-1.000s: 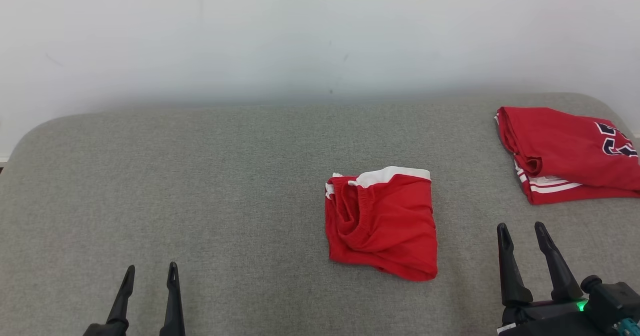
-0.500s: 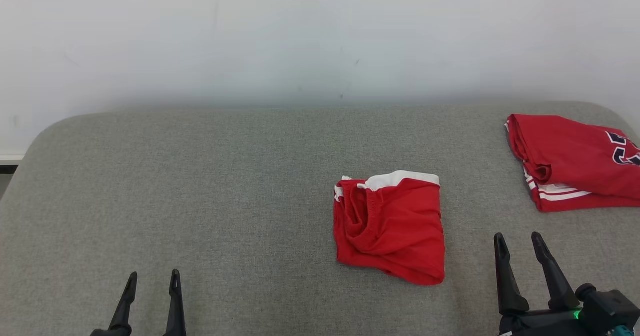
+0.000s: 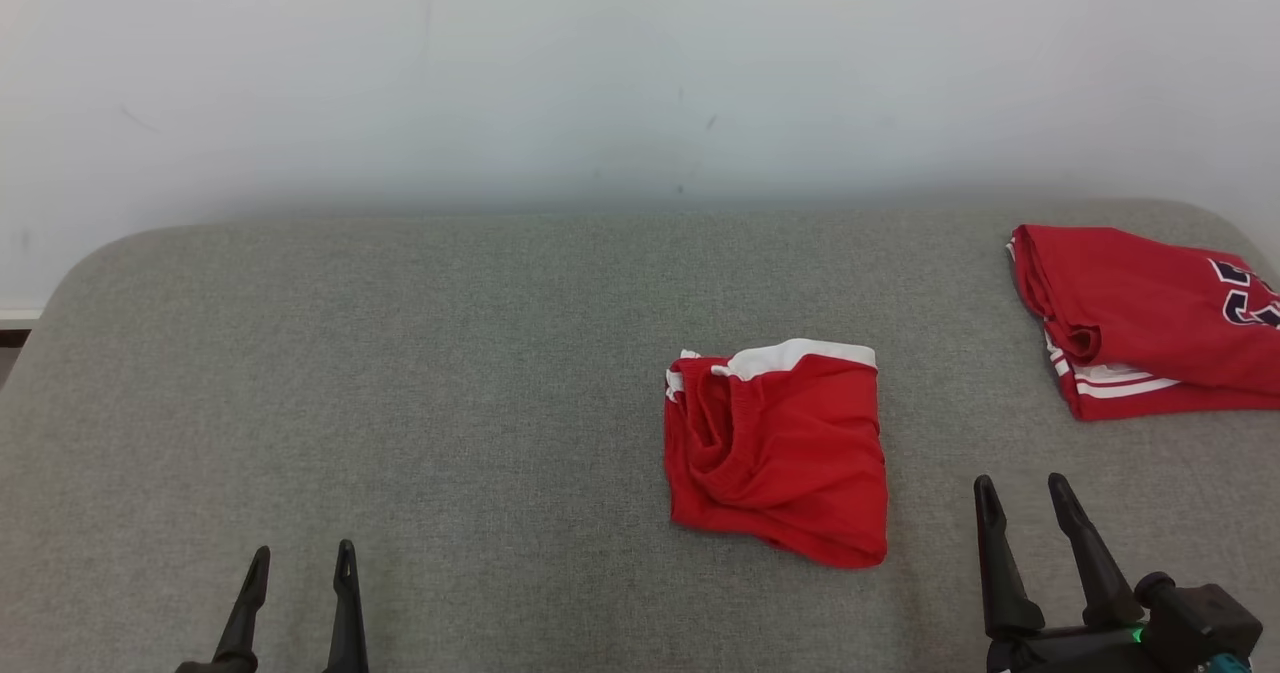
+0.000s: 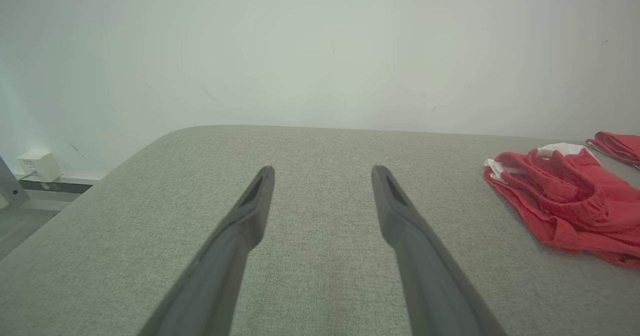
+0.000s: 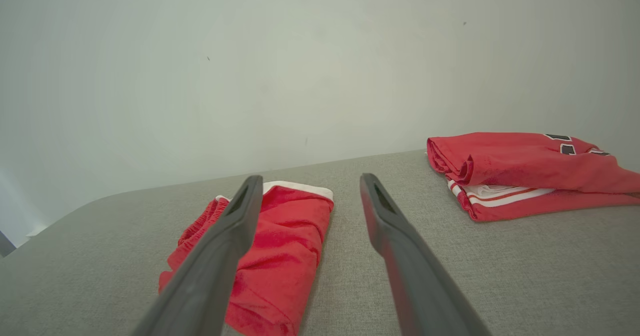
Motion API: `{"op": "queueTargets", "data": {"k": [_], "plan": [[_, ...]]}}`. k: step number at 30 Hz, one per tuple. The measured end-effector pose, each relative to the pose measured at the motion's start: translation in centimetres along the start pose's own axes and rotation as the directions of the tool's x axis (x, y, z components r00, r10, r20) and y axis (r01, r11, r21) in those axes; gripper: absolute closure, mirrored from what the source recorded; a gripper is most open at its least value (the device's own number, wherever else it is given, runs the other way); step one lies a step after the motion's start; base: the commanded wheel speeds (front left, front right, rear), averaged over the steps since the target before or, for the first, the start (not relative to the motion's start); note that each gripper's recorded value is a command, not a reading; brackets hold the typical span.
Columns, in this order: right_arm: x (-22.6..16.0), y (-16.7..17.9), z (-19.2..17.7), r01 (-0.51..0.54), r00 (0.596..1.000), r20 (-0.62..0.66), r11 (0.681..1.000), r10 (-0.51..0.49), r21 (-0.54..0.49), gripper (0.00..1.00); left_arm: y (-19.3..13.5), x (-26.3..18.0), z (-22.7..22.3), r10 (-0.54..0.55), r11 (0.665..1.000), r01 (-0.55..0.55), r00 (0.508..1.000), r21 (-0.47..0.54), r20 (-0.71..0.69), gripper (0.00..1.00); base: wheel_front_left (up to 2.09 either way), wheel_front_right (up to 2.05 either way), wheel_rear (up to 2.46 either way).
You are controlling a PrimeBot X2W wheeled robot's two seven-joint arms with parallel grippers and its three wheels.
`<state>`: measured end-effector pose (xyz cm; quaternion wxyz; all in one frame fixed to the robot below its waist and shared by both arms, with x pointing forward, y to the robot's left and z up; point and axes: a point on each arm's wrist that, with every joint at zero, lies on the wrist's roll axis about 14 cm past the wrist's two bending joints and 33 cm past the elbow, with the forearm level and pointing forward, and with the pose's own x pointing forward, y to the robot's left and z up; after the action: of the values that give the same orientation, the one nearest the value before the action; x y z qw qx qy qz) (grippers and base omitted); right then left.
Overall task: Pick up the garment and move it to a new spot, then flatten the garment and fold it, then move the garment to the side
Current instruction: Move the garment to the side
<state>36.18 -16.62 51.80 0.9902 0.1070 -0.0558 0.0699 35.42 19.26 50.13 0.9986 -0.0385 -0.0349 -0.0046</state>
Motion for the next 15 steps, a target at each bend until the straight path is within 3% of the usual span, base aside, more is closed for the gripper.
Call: {"op": "queueTargets", "data": {"k": [9,15], "plan": [[3.3,1.0,-0.5,-0.046,0.999,-0.014,0.999,0.046,0.0,0.0,0.1,0.2,-0.7,0.005,1.0,-0.005,1.0,-0.01,-0.021,0.0,0.0,0.0,0.0],[7.1,1.2,-1.9,-0.081,0.99,-0.118,0.995,0.075,-0.051,0.0,0.6,0.4,-1.0,0.022,1.0,-0.022,0.999,-0.01,-0.031,0.0,0.0,0.0,0.0]]}}
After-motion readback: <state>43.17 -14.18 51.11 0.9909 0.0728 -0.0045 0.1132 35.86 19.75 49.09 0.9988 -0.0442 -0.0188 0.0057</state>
